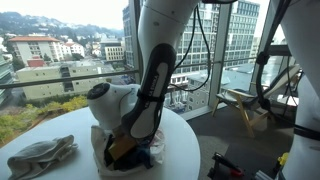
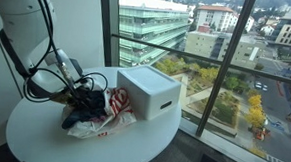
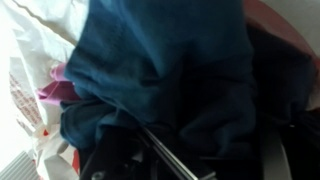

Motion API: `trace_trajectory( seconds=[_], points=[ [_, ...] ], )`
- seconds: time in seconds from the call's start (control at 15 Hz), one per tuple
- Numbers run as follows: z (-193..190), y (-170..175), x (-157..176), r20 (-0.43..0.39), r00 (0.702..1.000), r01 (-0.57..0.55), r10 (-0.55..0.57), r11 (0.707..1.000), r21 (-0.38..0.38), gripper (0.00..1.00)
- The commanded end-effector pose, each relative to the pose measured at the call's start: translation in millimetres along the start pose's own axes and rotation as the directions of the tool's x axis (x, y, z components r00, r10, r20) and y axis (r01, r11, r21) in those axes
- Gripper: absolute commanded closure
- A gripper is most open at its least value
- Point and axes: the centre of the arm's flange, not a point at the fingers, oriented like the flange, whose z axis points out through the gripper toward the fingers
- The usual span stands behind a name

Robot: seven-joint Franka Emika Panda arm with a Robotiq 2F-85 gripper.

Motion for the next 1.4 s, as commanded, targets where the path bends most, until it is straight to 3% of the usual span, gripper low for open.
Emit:
trace_trajectory(
  seconds=[0.0,0.33,0.4,0.47,0.53,1.0,1.13,1.33],
  points=[
    [34,2,-2,0.082,0.996,-0.031,0.025,0.997,0.069,0.87],
    [41,8,1,0.125,0.991,-0.065,0.053,0.994,0.093,0.87],
    [35,9,3,0.134,0.989,-0.069,0.057,0.994,0.086,0.83],
    [27,10,4,0.135,0.989,-0.071,0.061,0.995,0.076,0.58],
    [16,12,6,0.125,0.99,-0.074,0.066,0.995,0.063,0.58],
    [-50,25,14,0.025,0.995,-0.097,0.097,0.995,0.018,0.07],
    [-66,31,15,-0.002,0.995,-0.104,0.104,0.994,0.018,0.0],
    [-85,39,16,-0.032,0.992,-0.119,0.119,0.993,0.021,0.0]
  ],
)
